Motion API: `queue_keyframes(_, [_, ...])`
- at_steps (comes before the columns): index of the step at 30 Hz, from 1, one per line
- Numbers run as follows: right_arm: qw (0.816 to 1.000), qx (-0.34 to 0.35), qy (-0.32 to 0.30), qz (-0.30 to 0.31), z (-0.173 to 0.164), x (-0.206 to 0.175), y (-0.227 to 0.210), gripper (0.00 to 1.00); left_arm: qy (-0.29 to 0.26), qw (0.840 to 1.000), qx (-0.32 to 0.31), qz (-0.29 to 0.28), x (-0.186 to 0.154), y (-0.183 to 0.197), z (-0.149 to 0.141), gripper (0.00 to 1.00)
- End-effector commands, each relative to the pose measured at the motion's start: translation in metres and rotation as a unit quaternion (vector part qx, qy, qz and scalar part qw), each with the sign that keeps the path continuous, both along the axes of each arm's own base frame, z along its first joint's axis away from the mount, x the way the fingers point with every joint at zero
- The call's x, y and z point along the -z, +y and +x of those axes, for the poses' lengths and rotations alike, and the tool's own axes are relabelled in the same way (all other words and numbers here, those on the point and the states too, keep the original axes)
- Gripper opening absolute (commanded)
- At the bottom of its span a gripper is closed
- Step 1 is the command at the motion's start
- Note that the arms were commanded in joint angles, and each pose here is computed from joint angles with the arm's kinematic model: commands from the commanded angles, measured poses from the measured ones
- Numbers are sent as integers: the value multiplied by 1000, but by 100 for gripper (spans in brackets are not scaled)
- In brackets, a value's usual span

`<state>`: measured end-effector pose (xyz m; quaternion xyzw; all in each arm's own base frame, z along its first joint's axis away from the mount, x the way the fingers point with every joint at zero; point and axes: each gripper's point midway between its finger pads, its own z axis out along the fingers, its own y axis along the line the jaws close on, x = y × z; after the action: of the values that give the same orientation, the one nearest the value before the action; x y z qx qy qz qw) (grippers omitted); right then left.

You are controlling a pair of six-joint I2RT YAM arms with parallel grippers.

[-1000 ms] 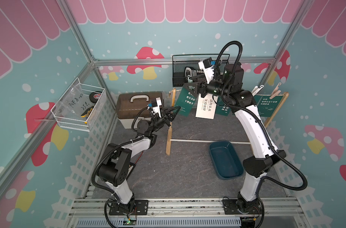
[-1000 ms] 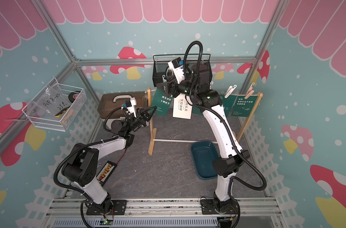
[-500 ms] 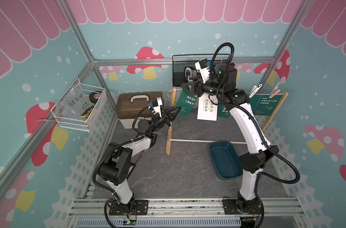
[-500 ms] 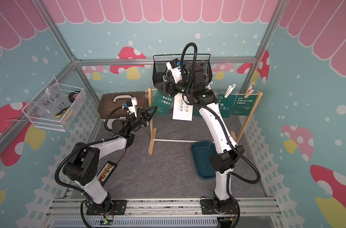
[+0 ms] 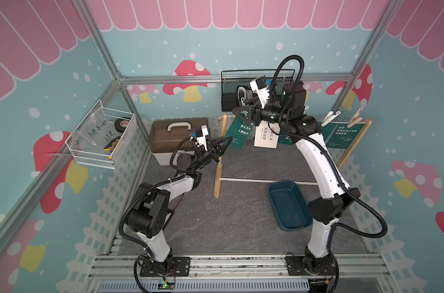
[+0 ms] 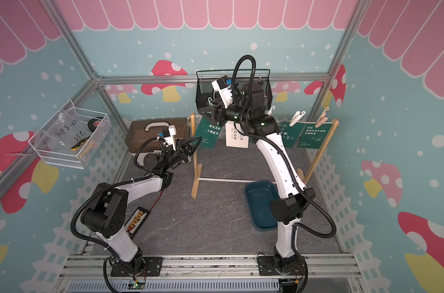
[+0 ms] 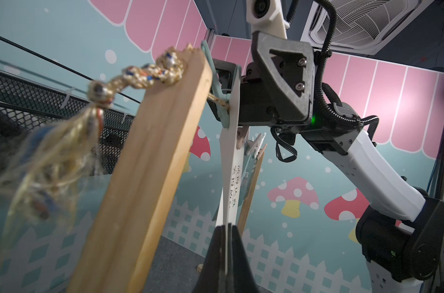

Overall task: Remove the postcards from the strings
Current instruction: Remove the clamp from the clothesline.

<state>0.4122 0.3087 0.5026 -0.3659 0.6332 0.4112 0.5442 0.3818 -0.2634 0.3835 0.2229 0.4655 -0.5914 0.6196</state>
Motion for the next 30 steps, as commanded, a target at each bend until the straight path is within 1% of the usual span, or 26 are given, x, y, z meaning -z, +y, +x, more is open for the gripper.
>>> queue_keyframes(1, [999,-29,-44,7,-29,-23,-4,62,-10,1000,7,-5,-6,-1,0,4])
queue_keyframes(7, [998,-17,-54,2,-34,-25,-11,60,-7,1000,5,-6,-5,-1,2,4])
queue_keyframes(18, [998,-9,-54,-6,-37,-19,-17,53,-2,1000,4,-8,-4,1,4,2])
queue_keyframes(21, [999,-8,-54,-6,-37,-18,-18,47,-3,1000,5,-9,-5,1,4,2])
queue_keyframes(27, [998,-4,-55,-6,-35,-19,-19,29,-2,1000,5,-9,-6,2,4,3])
queue_keyframes(30, [998,-4,-56,-6,-36,-20,-19,25,-1,1000,7,-8,-4,1,4,2])
